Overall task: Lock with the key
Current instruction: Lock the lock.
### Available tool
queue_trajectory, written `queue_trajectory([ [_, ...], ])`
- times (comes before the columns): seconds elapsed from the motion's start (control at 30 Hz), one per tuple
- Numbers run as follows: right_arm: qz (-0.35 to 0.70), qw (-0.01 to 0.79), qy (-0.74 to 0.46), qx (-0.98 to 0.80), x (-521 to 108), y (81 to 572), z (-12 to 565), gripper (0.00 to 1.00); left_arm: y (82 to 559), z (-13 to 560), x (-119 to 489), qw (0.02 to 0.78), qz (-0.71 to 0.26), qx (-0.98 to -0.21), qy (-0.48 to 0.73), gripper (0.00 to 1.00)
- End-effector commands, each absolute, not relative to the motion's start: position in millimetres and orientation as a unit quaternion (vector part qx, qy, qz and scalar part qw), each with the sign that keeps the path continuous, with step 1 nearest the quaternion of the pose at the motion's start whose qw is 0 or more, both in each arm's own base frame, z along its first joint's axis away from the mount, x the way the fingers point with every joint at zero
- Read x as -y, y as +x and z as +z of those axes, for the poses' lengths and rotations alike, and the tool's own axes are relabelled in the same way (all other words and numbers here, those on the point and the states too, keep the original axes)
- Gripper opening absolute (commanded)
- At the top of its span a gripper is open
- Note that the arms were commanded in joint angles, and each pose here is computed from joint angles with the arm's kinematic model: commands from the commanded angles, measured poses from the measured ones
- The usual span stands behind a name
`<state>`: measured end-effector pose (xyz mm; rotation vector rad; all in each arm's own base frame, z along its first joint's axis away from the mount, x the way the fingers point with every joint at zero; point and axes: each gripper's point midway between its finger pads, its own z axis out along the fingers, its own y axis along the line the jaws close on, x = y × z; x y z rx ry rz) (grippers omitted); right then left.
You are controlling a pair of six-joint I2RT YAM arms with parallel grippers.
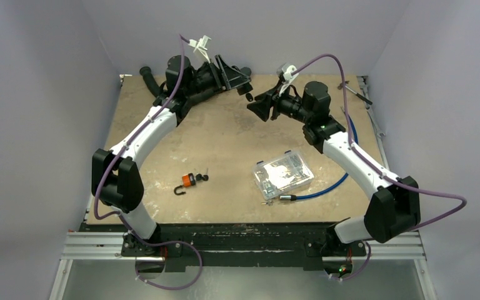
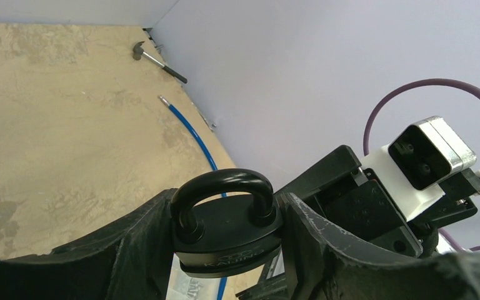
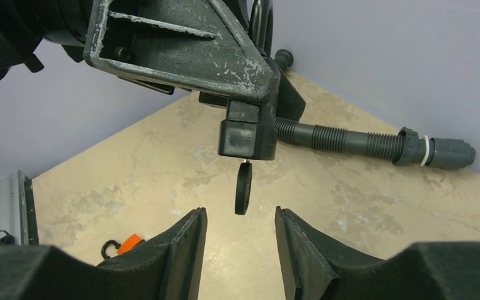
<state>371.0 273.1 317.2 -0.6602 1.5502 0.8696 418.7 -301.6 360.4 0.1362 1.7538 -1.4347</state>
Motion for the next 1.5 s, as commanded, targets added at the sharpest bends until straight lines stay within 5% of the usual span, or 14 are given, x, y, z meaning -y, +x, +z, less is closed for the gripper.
queue_trajectory([
  [0.0,0.368,0.618,-0.284,-0.634,-271.4,370.0,355.3,0.51,413.6,411.9,298.5,0.478,-0.588,-0.647,0.082,0.0],
  [0.6,0.329,0.63,-0.29,-0.641,-282.9,386.4,350.1,0.37,417.3,407.4,298.1,0.475,-0.585,-0.655,0.058,0.0],
  [1.07,0.343,0.617,-0.297,-0.644,-286.9,379.0,343.6,0.0,426.1,408.7,295.1,0.484,-0.58,-0.655,0.038,0.0],
  [1.47,0.351,0.602,-0.29,-0.656,-284.1,367.1,326.9,0.0,453.7,411.9,283.6,0.5,-0.571,-0.65,-0.014,0.0],
])
